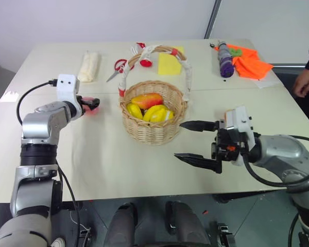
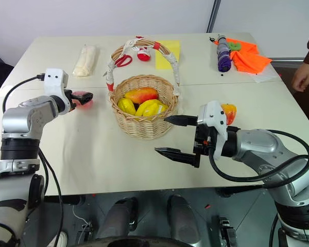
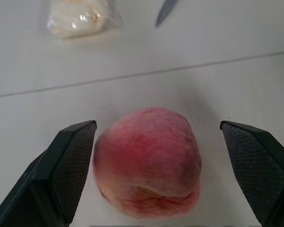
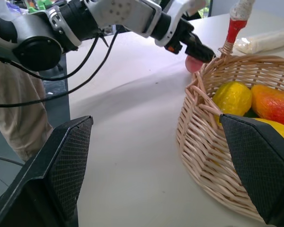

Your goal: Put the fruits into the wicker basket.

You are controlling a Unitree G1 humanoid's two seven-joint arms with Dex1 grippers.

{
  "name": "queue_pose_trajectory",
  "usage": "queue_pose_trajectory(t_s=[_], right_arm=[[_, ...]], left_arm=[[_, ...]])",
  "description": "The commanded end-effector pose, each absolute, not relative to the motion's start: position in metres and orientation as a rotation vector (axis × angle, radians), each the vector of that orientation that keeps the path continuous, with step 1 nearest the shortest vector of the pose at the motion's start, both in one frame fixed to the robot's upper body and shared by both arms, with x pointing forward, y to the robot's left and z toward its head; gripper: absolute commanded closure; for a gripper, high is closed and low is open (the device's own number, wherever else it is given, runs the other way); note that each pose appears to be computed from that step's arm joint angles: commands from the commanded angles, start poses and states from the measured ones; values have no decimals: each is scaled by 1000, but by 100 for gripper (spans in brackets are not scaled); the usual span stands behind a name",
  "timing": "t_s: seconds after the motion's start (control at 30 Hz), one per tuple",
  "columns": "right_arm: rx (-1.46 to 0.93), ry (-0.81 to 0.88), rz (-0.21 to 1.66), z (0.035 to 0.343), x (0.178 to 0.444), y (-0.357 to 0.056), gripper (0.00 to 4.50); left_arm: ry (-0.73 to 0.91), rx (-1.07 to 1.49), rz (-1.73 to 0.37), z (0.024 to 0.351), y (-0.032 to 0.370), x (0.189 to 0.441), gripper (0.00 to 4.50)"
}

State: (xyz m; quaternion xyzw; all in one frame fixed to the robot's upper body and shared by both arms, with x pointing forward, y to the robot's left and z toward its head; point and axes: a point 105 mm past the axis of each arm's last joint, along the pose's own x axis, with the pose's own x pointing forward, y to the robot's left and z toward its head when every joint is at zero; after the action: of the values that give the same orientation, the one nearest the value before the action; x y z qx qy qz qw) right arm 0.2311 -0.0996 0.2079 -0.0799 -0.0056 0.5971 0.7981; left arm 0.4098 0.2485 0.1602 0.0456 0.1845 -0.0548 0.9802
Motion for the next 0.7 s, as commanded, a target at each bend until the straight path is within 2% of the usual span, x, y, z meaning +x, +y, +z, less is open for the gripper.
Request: queue_pose_trajectory(t_s=[0.03, 0.13, 0.27, 0.4, 0.53, 0.63, 0.7], right_arm=[[-208, -96, 1281, 222, 229, -94, 5], [-215, -109, 1269, 223, 231, -94, 5], [-223, -118, 1254, 225, 233, -96, 0], [-232, -132, 1228, 229, 236, -100, 0], [-212, -155, 1155, 234, 247, -115, 0], [-183, -161, 1096, 234, 256, -128, 0], [-177, -150, 1063, 231, 265, -135, 0]], left_arm=[[357, 139, -121, 169, 250, 413, 0], [369, 137, -127, 165, 251, 413, 0], [366, 153, -103, 166, 259, 410, 127], [299, 170, -120, 178, 267, 399, 127], [122, 139, -370, 205, 251, 356, 127], [-9, 114, -706, 229, 206, 301, 127], [-45, 111, -880, 241, 173, 276, 127]])
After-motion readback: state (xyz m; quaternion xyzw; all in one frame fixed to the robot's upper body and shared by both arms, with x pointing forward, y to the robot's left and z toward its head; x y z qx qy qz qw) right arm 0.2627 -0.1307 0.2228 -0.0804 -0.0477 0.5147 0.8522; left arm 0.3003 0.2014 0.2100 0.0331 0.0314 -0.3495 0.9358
